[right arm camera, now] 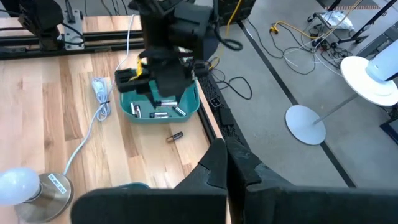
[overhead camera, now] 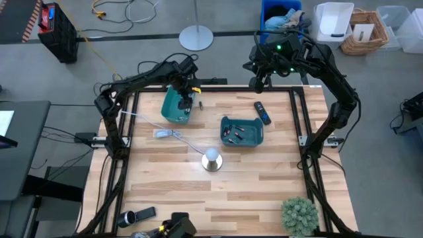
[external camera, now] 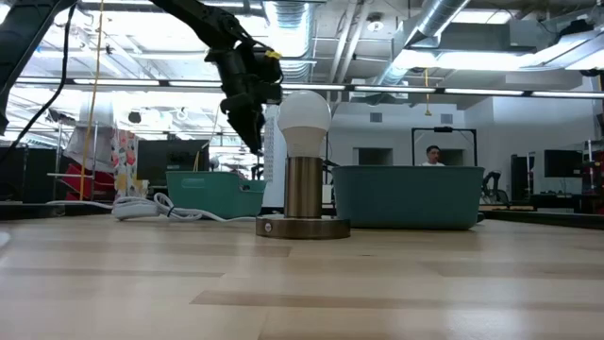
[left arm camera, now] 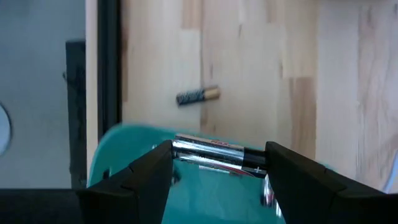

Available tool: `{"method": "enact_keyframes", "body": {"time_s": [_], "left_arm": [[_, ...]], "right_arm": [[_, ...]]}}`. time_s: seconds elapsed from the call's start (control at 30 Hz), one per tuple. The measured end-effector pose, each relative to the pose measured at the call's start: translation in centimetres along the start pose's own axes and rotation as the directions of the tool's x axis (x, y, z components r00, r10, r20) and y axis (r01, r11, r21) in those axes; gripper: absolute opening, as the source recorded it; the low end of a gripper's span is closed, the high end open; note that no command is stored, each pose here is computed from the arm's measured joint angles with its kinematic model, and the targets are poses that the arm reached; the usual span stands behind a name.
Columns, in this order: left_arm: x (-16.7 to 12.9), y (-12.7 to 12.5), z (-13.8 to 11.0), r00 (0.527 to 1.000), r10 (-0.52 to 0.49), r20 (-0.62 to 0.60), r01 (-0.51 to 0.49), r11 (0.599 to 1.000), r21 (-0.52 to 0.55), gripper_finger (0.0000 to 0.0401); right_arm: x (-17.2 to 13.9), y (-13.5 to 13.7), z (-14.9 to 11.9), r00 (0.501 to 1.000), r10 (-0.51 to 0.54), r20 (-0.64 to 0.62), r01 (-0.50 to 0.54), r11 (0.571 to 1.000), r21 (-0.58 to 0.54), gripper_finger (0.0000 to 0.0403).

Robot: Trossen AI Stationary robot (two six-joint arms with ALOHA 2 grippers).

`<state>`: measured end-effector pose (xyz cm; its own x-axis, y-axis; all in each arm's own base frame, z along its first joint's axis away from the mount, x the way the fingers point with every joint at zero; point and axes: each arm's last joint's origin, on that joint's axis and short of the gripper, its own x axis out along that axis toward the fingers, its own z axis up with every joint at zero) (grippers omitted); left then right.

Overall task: Sort batteries
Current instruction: Put the silver battery into the green bin, then put the black battery into the blue bin

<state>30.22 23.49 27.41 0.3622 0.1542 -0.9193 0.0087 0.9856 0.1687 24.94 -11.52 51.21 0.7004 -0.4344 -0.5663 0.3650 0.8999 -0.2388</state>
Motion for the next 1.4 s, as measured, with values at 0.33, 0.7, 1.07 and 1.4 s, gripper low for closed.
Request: {"method": "enact_keyframes", "body": {"time_s": [0.33,0.7,1.07,1.4], "left_arm": [[1.6,1.2,-3.1,0.991,0.03,-0.131,-0.042,0.996,-0.084,0.0235],[2.3,1.5,-3.3,0.982,0.109,-0.153,-0.126,0.987,-0.104,0.0278],[2.5,0.2,-1.4,0.995,0.085,-0.053,-0.086,0.996,-0.031,0.0294],[3.0,-1.3,1.9,0.984,0.135,0.116,-0.133,0.991,-0.029,0.0294]], "right_arm": [[0.0,0.0,0.0,1.0,0.001,-0.004,-0.001,1.0,-0.002,0.0009],[0.0,0.0,-0.1,1.0,0.002,-0.008,-0.002,1.0,-0.005,0.0009],[0.0,0.0,-0.1,1.0,0.002,-0.009,-0.002,1.0,-0.005,0.0009],[0.0,0.0,-0.1,1.0,0.003,-0.013,-0.003,1.0,-0.002,0.0009]]}}
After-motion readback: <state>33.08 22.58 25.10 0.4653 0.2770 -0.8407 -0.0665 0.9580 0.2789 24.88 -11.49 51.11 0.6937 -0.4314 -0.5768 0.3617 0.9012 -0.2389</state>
